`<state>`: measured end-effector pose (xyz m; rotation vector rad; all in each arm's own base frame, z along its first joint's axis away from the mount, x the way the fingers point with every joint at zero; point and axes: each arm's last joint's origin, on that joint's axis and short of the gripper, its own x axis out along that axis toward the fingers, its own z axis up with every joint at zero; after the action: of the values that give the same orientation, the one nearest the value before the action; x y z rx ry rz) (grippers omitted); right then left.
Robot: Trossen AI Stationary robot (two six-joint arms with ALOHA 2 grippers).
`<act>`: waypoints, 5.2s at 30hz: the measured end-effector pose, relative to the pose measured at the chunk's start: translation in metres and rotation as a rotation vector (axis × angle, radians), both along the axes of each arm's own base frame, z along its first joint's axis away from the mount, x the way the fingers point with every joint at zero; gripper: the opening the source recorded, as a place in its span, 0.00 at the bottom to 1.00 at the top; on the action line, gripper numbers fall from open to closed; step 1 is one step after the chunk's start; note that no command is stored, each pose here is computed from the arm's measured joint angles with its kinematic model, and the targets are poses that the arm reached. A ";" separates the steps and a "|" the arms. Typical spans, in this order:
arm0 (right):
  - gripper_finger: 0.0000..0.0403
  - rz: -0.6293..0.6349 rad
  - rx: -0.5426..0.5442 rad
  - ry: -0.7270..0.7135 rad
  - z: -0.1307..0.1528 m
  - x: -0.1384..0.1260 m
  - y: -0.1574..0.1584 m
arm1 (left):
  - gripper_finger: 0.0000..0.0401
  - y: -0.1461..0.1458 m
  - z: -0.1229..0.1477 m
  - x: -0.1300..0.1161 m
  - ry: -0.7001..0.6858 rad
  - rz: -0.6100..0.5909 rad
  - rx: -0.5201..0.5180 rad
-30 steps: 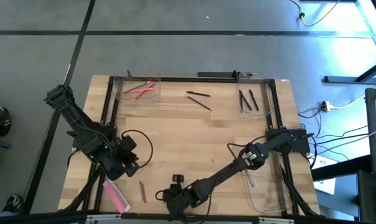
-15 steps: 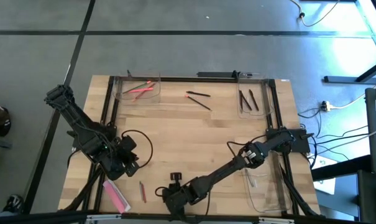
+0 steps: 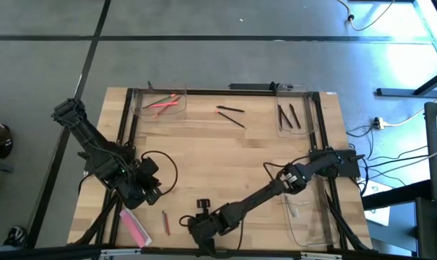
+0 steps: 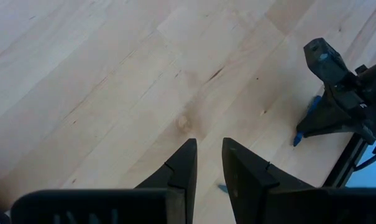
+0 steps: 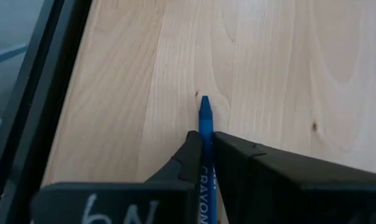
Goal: Sort crayons/erasers/pens/pencils in bins
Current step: Put the blue crayon into the bottom transparent bin
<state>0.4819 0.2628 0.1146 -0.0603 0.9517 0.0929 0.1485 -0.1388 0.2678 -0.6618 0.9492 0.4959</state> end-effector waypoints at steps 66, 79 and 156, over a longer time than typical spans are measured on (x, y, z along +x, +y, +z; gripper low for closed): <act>0.09 -0.268 -0.311 0.161 0.215 -0.123 -0.047 | 0.17 -0.016 0.019 0.023 -0.362 -0.208 0.154; 0.09 -0.214 -0.304 0.135 0.230 -0.141 -0.040 | 0.17 -0.038 0.005 0.054 -0.446 -0.286 0.268; 0.09 -1.201 0.389 0.263 0.048 -0.357 -0.073 | 0.17 0.028 0.118 0.111 -0.450 -0.663 0.494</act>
<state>0.1246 0.1900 0.1626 0.8960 1.0827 -0.8395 0.2592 -0.1109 0.3858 0.0164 0.5341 -0.0261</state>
